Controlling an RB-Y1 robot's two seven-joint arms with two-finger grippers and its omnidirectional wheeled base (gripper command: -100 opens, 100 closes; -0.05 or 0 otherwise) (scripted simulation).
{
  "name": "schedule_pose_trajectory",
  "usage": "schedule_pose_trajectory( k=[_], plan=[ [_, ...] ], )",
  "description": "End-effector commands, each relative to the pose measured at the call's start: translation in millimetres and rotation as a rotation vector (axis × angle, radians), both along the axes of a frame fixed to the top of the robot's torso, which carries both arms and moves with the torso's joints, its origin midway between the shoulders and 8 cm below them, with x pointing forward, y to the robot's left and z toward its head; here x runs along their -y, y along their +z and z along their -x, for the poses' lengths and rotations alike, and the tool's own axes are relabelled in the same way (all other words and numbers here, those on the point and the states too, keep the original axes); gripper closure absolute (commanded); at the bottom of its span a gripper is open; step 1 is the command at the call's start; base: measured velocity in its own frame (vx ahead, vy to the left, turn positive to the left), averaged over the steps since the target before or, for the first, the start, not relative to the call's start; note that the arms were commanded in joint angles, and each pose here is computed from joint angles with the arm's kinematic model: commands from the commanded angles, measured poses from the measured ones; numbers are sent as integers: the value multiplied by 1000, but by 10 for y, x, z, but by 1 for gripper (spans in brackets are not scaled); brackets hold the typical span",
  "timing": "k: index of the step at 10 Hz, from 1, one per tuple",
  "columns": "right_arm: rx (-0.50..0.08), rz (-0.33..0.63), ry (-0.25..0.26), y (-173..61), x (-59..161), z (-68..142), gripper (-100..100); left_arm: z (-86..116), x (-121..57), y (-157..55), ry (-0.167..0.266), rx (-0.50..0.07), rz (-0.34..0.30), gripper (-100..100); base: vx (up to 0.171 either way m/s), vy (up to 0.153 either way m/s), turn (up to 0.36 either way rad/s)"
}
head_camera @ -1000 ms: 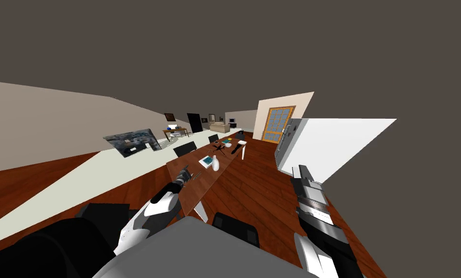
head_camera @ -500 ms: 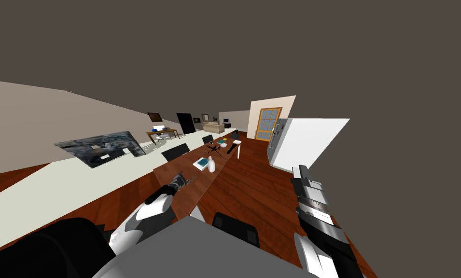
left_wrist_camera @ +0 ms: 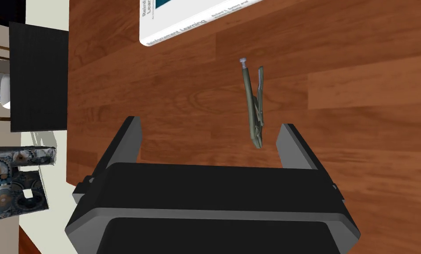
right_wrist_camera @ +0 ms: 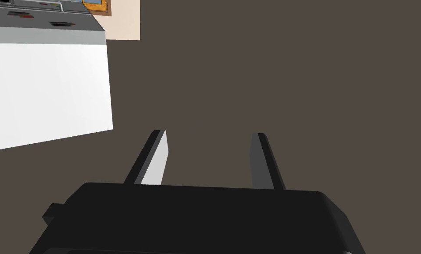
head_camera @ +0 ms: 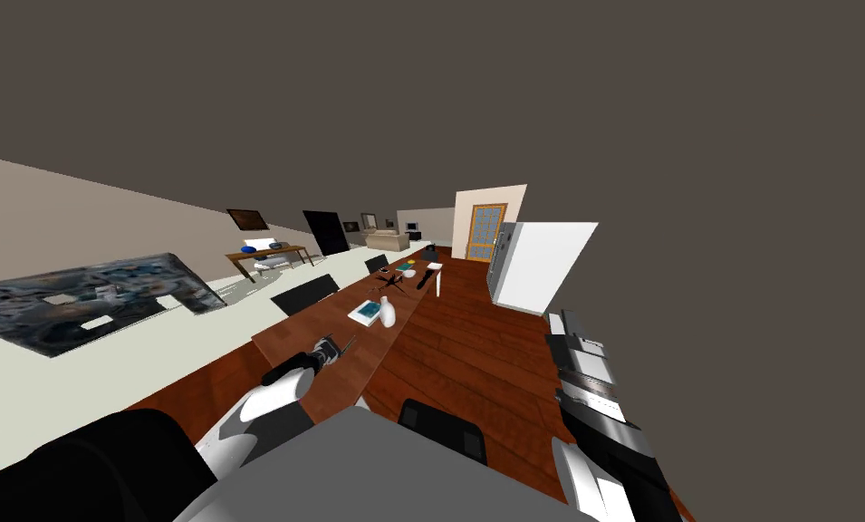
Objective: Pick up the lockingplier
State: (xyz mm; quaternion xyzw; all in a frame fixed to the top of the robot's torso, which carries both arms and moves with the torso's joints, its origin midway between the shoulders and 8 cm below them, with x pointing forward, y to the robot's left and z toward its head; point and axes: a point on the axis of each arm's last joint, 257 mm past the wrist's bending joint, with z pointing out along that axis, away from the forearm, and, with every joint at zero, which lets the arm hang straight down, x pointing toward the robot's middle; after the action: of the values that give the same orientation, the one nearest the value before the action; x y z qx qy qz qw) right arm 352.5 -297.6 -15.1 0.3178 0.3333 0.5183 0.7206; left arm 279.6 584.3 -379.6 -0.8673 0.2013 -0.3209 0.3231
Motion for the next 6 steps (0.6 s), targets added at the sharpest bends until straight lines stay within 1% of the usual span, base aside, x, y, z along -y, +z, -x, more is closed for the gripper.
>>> schedule_pose_trajectory(
  k=[1, 2, 3, 4, 5, 6],
  plan=[
    [0, 0, 0, 0, 0, 0, 0, 225, -177, -136, 81, -25, 82, -100, -32, 53, -422],
    [0, 0, 0, 0, 0, 0, 0, 287, -161, -218, 87, -51, 99, -100, -25, 49, -166],
    [0, 0, 0, -1, 1, 0, 0, 441, -263, -305, 144, -62, 150, -100, -27, 37, -260],
    [0, 0, 0, 0, 0, 0, 0, 471, -238, -344, 144, -80, 162, -100, -25, 32, -163],
    [0, 0, 0, -1, 1, 0, 0, 636, -313, -437, 201, -97, 217, -100, -29, 30, -282],
    [0, 0, 0, 0, 0, 0, 0, 651, -299, -456, 201, -106, 223, -100, -26, 31, -149]
  ],
)
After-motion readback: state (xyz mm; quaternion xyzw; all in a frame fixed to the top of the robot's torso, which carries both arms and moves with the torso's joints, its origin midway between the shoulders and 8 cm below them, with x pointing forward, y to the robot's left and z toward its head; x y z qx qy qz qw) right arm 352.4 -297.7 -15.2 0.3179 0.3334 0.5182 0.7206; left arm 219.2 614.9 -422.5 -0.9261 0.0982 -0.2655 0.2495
